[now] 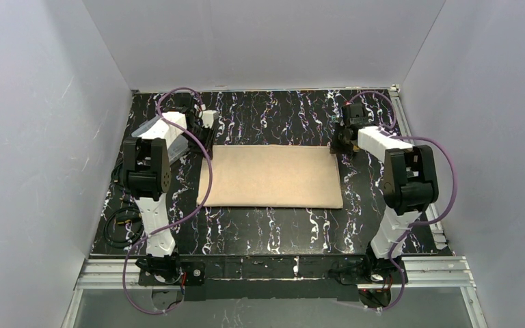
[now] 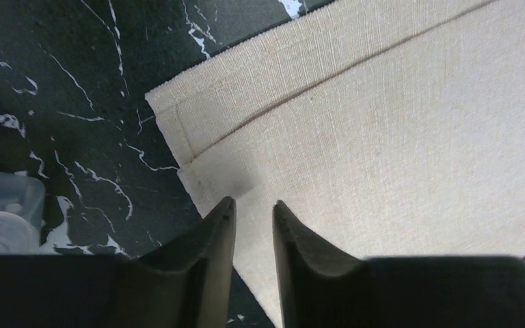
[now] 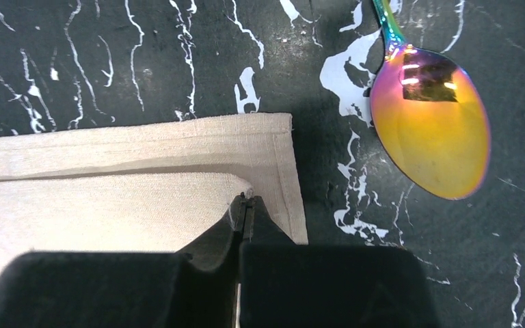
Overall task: Fold the napkin into a case and place the utensils inside
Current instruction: Smooth out the rectangle-folded napkin at the center of the board.
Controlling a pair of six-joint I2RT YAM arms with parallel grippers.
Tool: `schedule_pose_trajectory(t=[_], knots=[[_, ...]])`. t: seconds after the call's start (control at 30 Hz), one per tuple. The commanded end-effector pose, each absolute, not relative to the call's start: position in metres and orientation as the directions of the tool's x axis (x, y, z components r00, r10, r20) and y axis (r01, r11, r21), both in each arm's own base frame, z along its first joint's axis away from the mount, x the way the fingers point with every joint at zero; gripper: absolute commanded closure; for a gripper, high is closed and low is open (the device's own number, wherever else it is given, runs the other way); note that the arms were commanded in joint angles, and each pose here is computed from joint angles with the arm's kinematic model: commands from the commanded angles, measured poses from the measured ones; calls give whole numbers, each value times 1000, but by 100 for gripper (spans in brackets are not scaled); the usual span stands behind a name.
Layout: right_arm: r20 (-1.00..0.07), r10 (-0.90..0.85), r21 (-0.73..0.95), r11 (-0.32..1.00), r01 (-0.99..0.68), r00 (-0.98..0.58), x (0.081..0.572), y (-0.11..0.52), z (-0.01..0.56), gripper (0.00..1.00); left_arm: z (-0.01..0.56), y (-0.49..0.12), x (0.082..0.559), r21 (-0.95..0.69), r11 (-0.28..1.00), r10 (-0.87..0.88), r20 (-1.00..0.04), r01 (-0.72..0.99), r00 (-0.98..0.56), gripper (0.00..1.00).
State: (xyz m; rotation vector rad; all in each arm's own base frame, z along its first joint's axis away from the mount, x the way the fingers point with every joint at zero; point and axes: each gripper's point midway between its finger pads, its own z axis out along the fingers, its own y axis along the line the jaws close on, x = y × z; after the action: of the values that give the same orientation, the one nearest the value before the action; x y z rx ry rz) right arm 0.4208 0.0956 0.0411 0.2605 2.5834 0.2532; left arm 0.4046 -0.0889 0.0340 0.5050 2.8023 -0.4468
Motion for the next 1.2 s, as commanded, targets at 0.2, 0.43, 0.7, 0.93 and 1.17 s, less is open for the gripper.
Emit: schedule_pose_trajectory(t=[0.2, 0.43, 0.7, 0.93, 1.17], knots=[[-559, 260, 232, 961, 152, -787, 425, 89, 66, 99, 69, -72, 425, -127, 934, 261, -396, 335, -880, 43], [-547, 259, 243, 959, 146, -796, 424, 91, 62, 99, 47, -77, 433, -165, 932, 249, -354, 322, -902, 50], [-550, 273, 221, 959, 178, -789, 426, 86, 59, 99, 38, -82, 431, -195, 925, 250, -333, 326, -909, 64], [-565, 287, 231, 955, 186, -774, 438, 87, 63, 99, 63, -82, 435, -182, 925, 244, -390, 334, -888, 51], [-600, 307, 274, 947, 171, -738, 450, 93, 78, 99, 82, -89, 436, -206, 913, 241, -423, 352, -873, 58]])
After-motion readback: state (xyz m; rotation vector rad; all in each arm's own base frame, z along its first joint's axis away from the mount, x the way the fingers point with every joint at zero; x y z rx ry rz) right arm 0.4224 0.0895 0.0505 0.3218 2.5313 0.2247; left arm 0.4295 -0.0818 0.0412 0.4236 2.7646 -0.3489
